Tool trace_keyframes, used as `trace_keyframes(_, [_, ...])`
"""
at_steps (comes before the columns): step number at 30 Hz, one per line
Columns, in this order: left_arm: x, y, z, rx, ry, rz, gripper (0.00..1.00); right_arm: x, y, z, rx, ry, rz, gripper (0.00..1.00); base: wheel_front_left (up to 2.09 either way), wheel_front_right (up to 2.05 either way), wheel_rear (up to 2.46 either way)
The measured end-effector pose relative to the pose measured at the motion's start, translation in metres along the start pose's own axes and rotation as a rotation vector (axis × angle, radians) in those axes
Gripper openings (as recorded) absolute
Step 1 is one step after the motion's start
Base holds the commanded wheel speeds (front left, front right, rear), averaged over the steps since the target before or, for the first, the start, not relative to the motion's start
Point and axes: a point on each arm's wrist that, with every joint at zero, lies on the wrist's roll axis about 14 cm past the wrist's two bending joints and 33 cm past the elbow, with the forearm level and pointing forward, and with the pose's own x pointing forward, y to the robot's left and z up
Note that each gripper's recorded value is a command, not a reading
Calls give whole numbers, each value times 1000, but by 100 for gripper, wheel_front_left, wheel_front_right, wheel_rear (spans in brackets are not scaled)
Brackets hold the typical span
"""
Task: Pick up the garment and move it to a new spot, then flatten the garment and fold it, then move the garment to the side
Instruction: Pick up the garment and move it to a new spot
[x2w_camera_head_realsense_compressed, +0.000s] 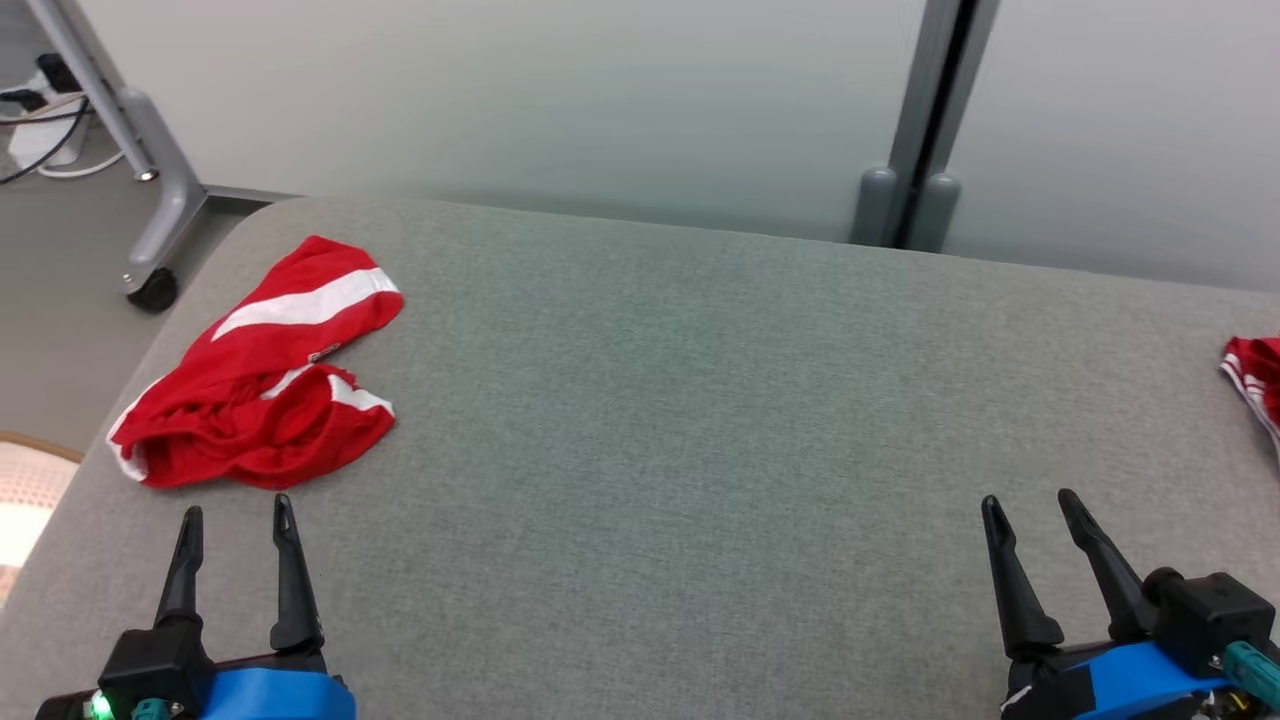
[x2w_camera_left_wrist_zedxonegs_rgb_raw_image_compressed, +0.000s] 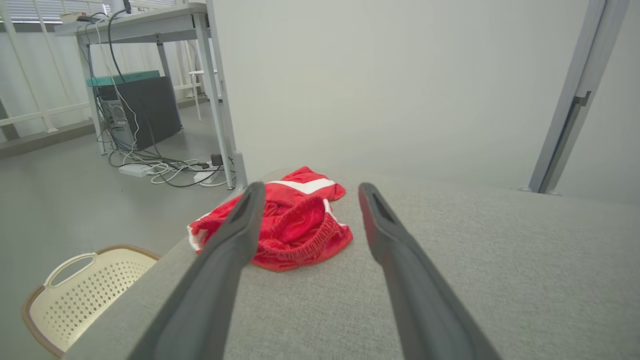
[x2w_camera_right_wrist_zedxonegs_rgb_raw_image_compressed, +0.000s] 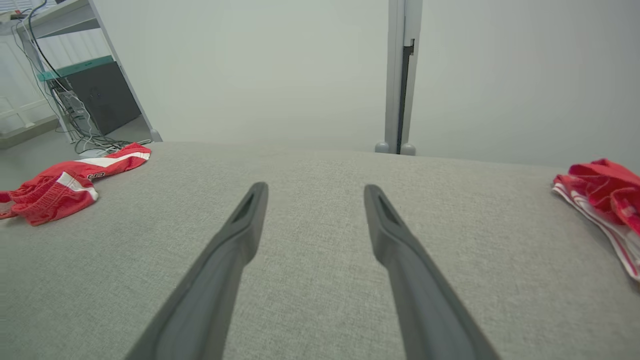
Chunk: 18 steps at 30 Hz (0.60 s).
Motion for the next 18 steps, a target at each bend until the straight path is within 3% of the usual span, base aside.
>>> trace_keyframes(7, [-20, 45, 1, 18, 8, 137, 100, 22, 35, -8, 0, 23, 112, 100, 0, 0, 0])
trace_keyframes(18, [-29, 63, 0, 29, 17, 195, 100, 30, 50, -18, 6, 50, 159, 100, 0, 0, 0])
